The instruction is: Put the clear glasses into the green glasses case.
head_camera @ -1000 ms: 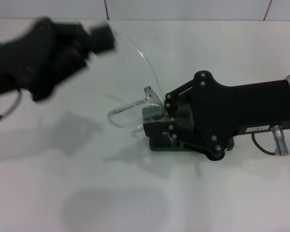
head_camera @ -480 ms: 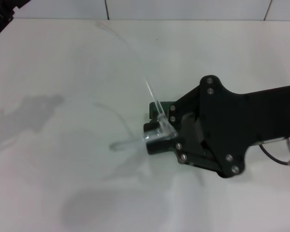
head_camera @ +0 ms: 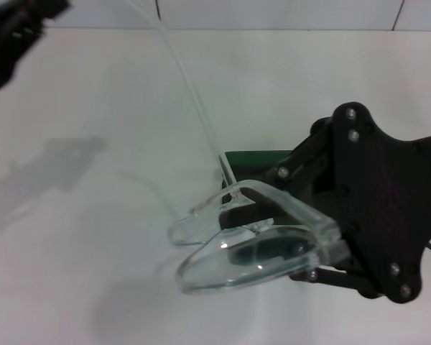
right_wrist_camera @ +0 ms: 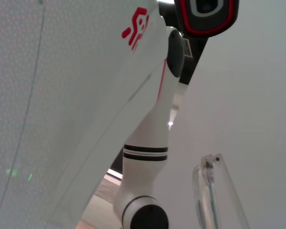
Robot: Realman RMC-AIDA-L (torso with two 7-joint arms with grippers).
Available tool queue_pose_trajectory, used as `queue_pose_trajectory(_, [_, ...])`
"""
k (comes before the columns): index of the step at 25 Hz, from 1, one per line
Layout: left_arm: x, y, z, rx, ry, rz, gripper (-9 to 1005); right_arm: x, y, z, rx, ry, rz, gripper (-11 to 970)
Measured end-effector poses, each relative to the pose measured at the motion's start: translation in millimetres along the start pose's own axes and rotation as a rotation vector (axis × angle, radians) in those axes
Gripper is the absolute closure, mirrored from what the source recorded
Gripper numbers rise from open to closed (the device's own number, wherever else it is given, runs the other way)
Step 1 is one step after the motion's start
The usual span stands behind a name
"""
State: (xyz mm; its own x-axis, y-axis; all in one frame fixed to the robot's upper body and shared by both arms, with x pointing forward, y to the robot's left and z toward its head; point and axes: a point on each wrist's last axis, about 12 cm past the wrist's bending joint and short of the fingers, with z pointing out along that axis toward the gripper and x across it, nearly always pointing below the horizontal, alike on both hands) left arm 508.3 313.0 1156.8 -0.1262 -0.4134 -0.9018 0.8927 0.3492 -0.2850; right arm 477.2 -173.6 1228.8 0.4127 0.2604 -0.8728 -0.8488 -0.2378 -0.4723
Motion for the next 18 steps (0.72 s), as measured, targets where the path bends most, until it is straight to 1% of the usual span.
queue_pose_trajectory(7, [17.1, -10.3, 38.6, 0.184, 0.055, -0.059, 948, 13.8, -11.0, 4.4, 0.0, -0.008, 0.029, 847])
queue_pose_trajectory(11, [23.4, -15.6, 55.4, 0.268, 0.081, -0.034, 947, 23.5, -17.9, 3.9, 0.025, -0.032, 0.055, 847])
queue_pose_trajectory(16, [23.6, -16.2, 62.4, 0.293, 0.088, -0.026, 946, 37.4, -26.7, 3.8, 0.048, -0.052, 0.097, 847])
queue_pose_trajectory(18, [23.5, -16.2, 63.1, 0.295, 0.088, -0.026, 946, 41.8, -27.0, 1.9, 0.064, -0.056, 0.107, 847])
